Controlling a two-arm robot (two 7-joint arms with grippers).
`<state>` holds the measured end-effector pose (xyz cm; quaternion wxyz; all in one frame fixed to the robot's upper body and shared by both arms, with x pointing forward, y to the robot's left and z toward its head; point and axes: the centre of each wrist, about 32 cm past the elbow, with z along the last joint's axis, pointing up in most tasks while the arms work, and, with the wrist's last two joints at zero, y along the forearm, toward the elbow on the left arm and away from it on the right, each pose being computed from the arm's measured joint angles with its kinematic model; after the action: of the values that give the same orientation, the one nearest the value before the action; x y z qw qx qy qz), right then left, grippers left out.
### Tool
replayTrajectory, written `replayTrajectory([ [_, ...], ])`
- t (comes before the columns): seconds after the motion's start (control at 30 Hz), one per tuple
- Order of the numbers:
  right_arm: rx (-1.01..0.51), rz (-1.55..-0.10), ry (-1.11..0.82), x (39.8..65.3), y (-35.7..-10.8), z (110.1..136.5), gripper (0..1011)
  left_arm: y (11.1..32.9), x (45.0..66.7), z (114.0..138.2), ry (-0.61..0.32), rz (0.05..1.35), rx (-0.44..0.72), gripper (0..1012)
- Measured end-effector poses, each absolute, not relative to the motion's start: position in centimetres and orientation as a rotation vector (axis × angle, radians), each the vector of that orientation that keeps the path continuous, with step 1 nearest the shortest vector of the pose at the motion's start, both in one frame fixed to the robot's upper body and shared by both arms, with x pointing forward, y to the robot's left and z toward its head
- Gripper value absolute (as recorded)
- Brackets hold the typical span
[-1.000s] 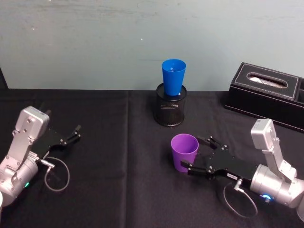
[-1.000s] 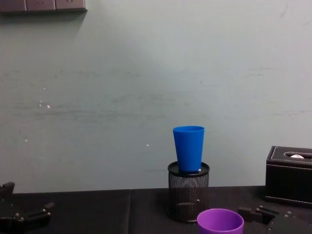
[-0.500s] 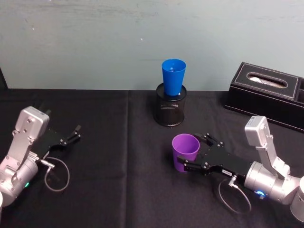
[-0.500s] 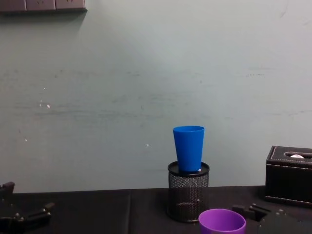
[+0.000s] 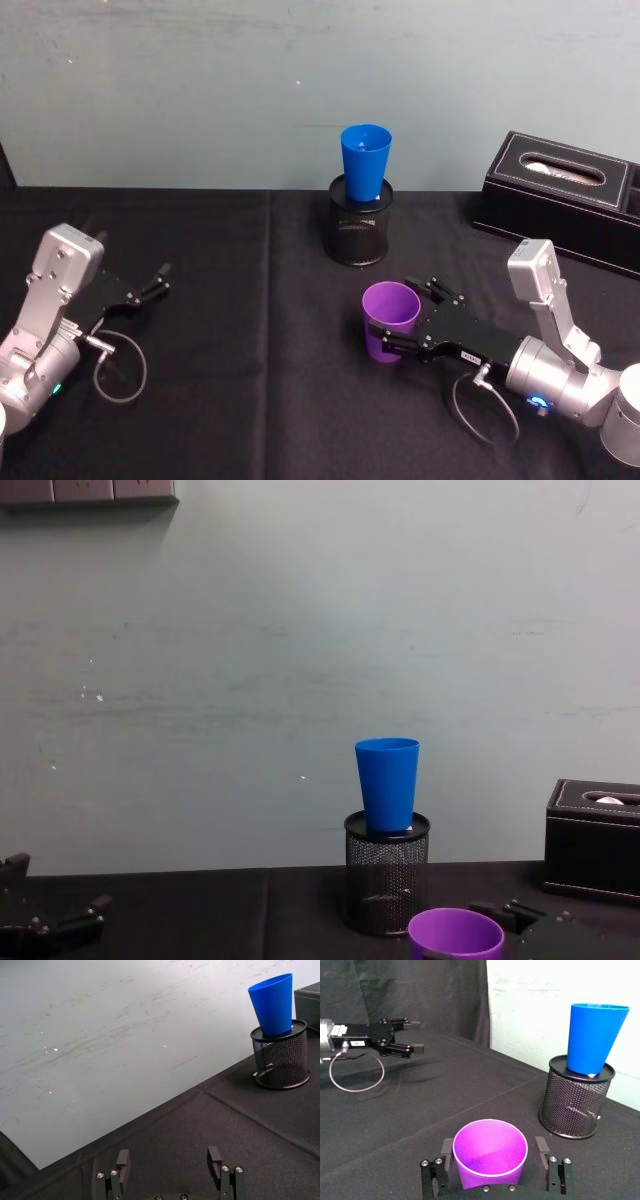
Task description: Pick up one cup with a gripper and tap it against the other cup.
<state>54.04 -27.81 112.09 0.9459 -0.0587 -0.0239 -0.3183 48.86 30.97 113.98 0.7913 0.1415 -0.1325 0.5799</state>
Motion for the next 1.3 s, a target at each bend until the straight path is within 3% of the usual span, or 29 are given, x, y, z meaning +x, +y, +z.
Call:
replayTrajectory([
  [0.7,-0.108,-0.649,-0.026,54.01,-27.76,111.73,1003,30.97,48.86,113.98,-0.285,1.248,0.304,1012],
  [0.93,-0.108,-0.649,-0.026,54.01,-27.77,111.74,883,30.97,48.86,113.98,-0.285,1.248,0.304,1011],
  [1.0,-0.108,-0.649,-0.026,54.01,-27.77,111.74,807,30.97,48.86,113.98,-0.285,1.248,0.304,1011],
  [1.3,-0.108,-0.648,-0.026,54.01,-27.78,111.77,754,30.97,48.86,113.98,-0.285,1.248,0.304,1011],
])
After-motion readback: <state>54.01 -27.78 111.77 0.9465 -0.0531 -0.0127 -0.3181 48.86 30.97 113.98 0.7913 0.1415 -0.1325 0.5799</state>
